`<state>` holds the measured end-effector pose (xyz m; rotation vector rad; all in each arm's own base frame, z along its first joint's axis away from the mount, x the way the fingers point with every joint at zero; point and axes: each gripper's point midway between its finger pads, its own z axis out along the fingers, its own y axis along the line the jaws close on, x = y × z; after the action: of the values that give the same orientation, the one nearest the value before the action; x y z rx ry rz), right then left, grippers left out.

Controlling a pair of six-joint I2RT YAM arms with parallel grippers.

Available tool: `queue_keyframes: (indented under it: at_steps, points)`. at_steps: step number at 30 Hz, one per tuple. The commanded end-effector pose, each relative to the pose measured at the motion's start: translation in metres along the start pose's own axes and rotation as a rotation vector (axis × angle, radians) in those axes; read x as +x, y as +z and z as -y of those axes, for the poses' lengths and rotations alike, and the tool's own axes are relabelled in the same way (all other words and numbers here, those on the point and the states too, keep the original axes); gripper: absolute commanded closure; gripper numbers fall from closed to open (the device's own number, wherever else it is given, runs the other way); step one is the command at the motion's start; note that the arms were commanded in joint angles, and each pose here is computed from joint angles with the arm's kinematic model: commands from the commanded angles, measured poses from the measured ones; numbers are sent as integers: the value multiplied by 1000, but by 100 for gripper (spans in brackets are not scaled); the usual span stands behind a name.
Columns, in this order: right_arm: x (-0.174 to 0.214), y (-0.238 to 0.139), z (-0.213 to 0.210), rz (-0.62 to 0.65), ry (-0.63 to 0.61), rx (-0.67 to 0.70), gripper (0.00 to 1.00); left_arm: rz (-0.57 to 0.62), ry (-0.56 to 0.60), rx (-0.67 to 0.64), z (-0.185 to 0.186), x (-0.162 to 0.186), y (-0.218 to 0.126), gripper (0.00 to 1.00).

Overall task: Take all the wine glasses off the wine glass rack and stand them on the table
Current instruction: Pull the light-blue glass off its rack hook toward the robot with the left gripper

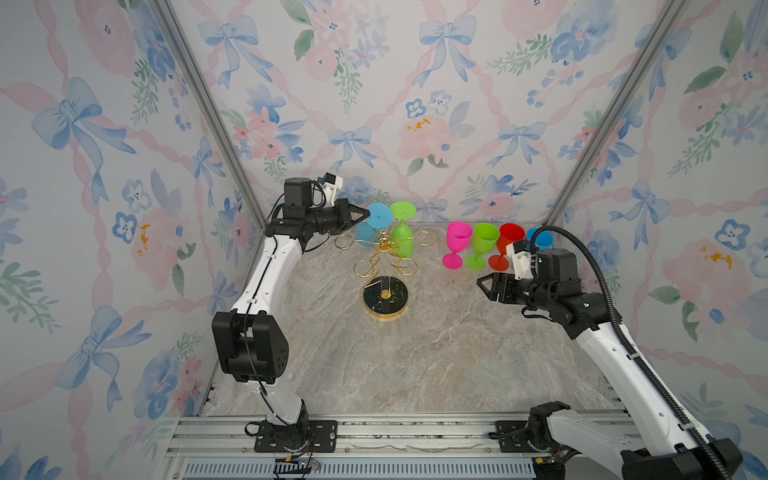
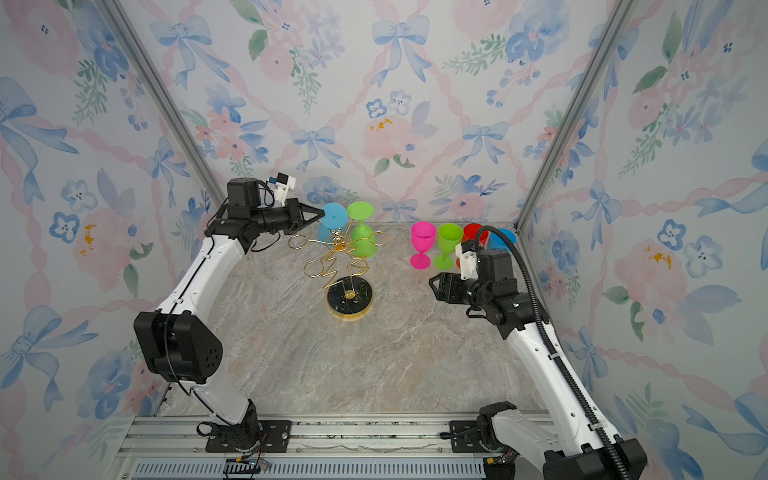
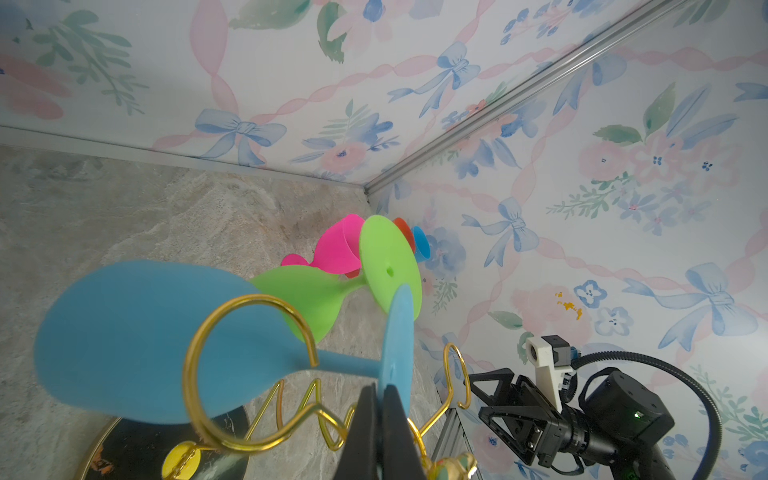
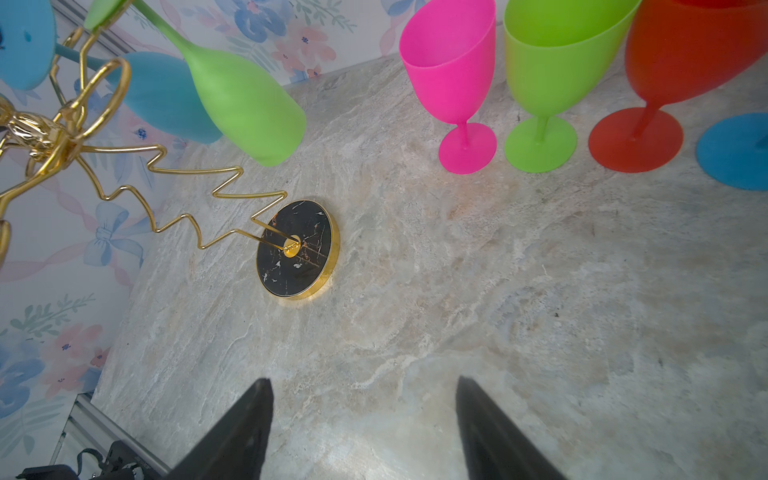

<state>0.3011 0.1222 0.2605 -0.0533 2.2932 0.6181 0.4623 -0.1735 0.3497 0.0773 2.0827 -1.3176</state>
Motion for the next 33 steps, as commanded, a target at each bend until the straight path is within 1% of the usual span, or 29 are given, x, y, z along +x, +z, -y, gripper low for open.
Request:
queue_keyframes:
  at_steps: [1,9,16,19,26,33]
  points:
    - [-1,-1,1,14,9,-5,28,-9,13,21,2,-5,5,100]
    - [-1,-1,1,13,10,-4,28,-7,15,27,-2,-16,14,100]
    - [0,-1,2,12,11,0,28,4,26,45,1,-31,19,100]
    - [1,-1,2,10,14,-1,28,20,25,29,-5,-37,19,100]
    - [1,2,1,8,23,-12,28,134,35,-62,-22,-71,0,100]
    - [2,5,0,8,36,-22,28,240,29,-124,-34,-101,-36,100]
